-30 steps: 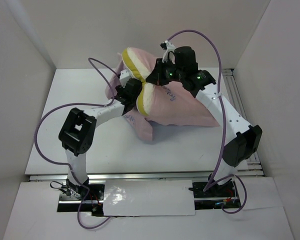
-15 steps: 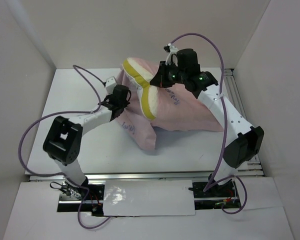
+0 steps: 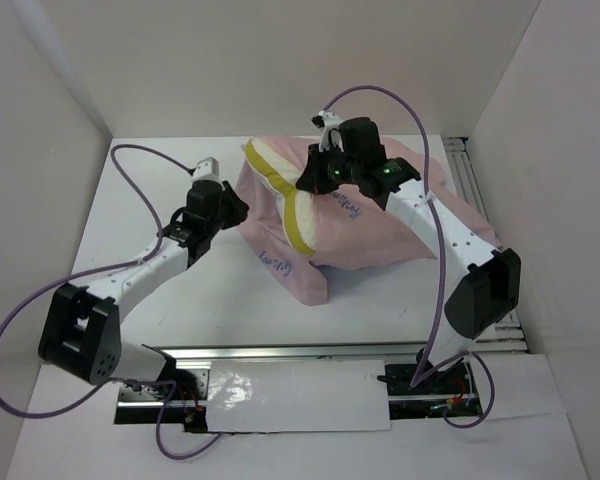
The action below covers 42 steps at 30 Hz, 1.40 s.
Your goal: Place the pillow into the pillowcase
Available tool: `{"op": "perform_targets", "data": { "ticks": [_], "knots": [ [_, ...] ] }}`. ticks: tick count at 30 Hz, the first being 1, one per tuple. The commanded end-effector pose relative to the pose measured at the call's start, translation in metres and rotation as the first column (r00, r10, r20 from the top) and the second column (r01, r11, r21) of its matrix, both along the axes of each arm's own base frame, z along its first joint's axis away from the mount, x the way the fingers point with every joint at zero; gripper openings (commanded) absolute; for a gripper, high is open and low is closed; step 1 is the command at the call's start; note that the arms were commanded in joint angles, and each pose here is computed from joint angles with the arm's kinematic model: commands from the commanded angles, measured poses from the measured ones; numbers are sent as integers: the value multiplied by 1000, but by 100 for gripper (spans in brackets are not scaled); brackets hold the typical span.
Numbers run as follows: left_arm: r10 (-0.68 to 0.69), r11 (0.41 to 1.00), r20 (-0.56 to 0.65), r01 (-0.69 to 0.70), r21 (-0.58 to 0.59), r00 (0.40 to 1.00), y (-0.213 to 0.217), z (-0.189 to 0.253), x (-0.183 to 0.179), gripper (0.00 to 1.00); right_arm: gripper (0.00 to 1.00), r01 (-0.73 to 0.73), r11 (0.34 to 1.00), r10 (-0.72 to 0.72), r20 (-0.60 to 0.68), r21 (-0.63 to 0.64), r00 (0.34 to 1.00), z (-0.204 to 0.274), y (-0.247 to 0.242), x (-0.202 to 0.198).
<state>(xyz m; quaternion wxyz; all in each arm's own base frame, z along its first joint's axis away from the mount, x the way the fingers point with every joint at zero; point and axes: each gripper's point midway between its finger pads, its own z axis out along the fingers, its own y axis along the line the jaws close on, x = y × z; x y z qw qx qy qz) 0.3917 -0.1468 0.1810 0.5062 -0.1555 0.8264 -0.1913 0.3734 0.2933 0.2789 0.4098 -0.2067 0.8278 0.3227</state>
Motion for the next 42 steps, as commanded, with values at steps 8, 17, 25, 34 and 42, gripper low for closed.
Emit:
{"op": "perform_targets", "data": {
  "ticks": [8,17,25,34,42],
  "knots": [
    [-44,999,-62,45,21,997,-40,-42,49,49,0,-185,965,132,262,186,956,139,19,-31],
    [-117,989,-31,119,87,993,-58,-46,73,33,0,-201,962,153,248,183,957,140,24,-34],
    [-56,997,-28,57,44,998,-30,-24,34,0,0,74,996,-62,208,-51,976,68,2,9],
    [0,1000,118,-3,28,993,25,54,-47,0,0,448,730,-329,309,-517,892,-91,-20,40],
    [56,998,156,-58,11,986,51,84,-89,0,0,545,466,-476,322,-696,818,-193,-53,41]
  ]
}}
